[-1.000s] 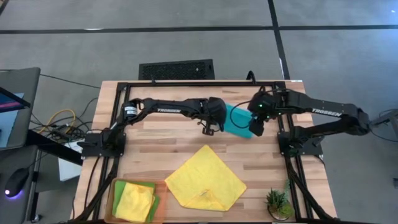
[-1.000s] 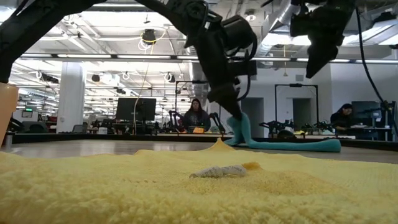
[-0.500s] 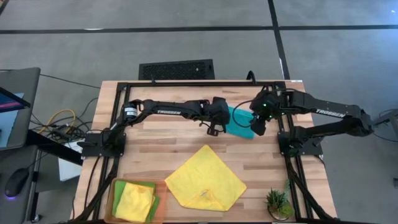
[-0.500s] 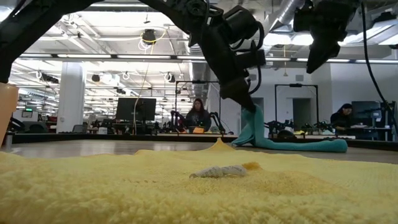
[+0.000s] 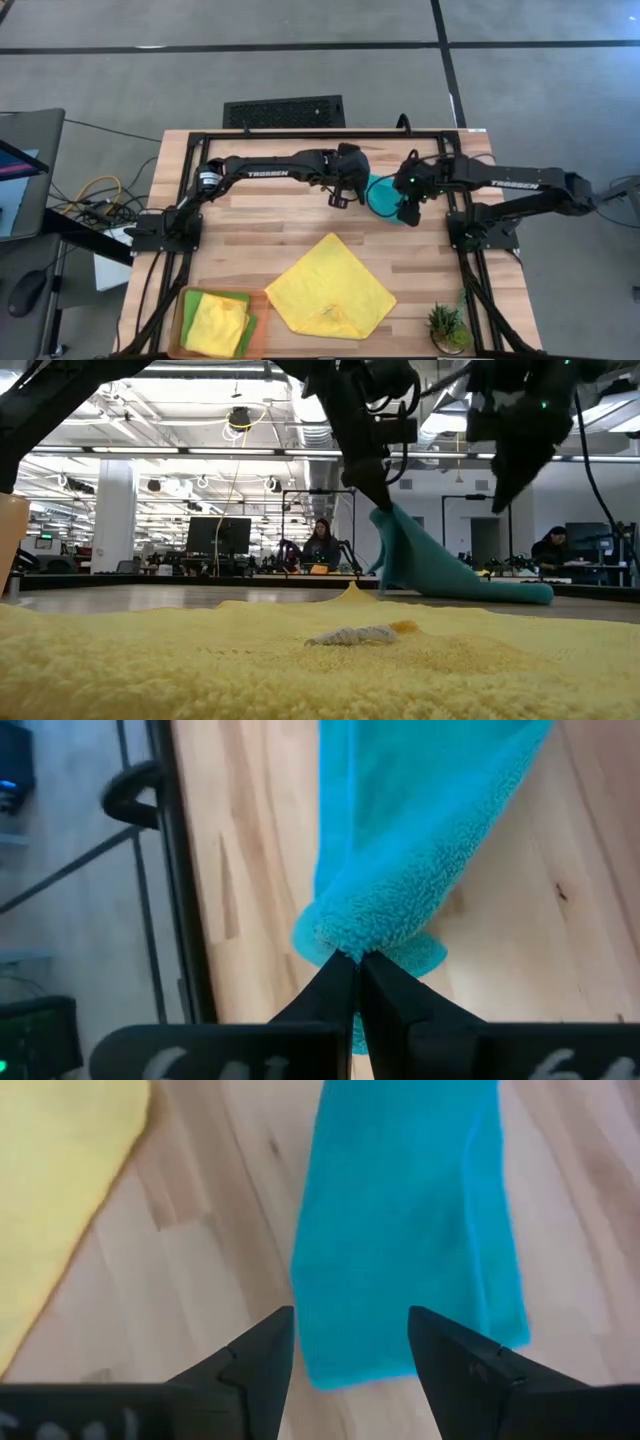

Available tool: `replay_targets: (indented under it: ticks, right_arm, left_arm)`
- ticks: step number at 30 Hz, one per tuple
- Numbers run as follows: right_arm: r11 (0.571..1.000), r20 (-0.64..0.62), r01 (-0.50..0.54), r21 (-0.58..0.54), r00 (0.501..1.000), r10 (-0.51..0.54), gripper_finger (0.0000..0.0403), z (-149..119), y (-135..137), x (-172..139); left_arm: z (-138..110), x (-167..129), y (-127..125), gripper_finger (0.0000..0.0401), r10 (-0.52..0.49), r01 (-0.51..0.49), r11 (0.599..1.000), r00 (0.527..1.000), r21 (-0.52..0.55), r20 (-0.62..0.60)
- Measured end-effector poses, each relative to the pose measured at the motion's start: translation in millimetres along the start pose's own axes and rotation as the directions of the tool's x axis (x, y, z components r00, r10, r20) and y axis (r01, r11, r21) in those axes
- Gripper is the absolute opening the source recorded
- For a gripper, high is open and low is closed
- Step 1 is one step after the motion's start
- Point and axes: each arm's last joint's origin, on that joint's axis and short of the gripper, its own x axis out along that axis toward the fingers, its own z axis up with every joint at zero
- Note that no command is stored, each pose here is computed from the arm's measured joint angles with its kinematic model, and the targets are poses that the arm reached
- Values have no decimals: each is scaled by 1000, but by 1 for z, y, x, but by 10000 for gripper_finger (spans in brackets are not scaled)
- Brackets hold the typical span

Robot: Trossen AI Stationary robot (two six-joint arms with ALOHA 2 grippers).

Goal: Fold microfiber towels
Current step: Fold the blue microfiber towel

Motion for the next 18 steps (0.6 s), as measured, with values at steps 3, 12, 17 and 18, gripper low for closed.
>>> replay_targets:
  ticks: [3,12,17,18]
  right_arm:
    - [1000,15,3,24,1000,-3,221,-1,-2,14]
    - [999,-145,19,47,989,-12,221,-12,-5,55]
    - [999,-199,23,46,980,-13,221,-11,-4,74]
    - [999,-205,23,43,979,-14,221,-10,-4,77]
  left_arm:
    - [-2,2,-2,0,-17,17,1000,1000,7,-15]
    - [-10,1,-6,0,-27,28,1000,993,3,-118]
    - [-14,0,-7,0,10,-6,1000,984,22,-179]
    - [-14,0,-8,0,18,-13,1000,982,25,-186]
